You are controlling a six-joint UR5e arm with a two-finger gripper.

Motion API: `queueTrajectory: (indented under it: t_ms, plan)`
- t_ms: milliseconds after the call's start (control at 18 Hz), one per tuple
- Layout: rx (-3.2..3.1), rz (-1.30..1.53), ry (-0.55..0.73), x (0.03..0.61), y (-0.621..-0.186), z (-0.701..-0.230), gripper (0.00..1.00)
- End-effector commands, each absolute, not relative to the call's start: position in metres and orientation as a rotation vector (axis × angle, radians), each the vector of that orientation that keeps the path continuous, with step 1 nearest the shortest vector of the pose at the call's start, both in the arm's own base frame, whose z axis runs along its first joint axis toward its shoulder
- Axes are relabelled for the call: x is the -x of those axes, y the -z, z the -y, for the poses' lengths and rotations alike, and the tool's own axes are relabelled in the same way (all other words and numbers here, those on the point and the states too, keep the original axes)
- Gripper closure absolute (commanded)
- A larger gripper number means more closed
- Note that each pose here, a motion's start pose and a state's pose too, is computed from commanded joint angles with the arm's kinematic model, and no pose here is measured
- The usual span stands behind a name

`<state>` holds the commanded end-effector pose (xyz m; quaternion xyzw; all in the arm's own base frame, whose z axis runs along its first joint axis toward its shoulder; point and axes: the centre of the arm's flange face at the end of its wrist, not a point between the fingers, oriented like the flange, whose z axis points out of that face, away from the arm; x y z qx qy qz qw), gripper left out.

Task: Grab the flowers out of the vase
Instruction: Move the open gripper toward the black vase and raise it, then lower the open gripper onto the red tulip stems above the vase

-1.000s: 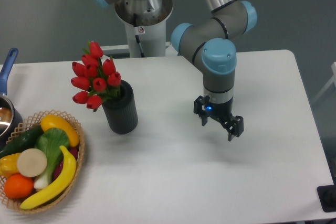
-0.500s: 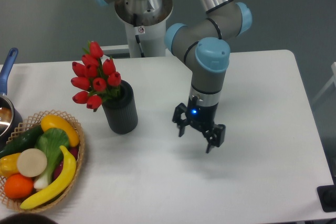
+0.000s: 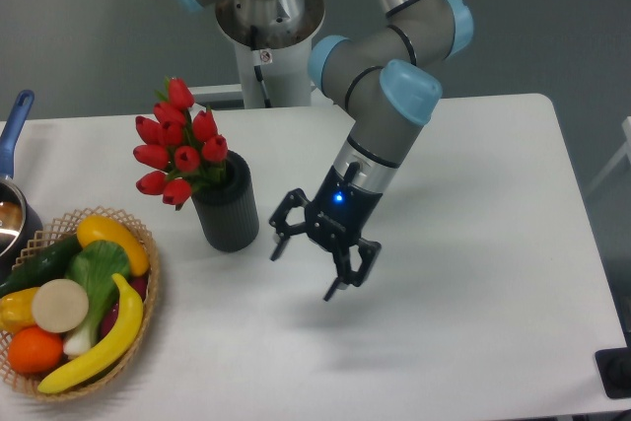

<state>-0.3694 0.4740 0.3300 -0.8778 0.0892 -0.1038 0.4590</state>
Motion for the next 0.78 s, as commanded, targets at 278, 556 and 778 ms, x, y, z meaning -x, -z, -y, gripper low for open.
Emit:
queueTrajectory:
  t_ms: [278, 556, 778]
  plan:
    - [2.091, -0.158, 0.221, 0.37, -0.354, -0.424, 0.0]
    - [2.094, -0.215, 0.185, 0.354, -0.337, -0.401, 0.0]
    - [2.098, -0.211, 0.18, 0.344, -0.338, -0.392, 0.0]
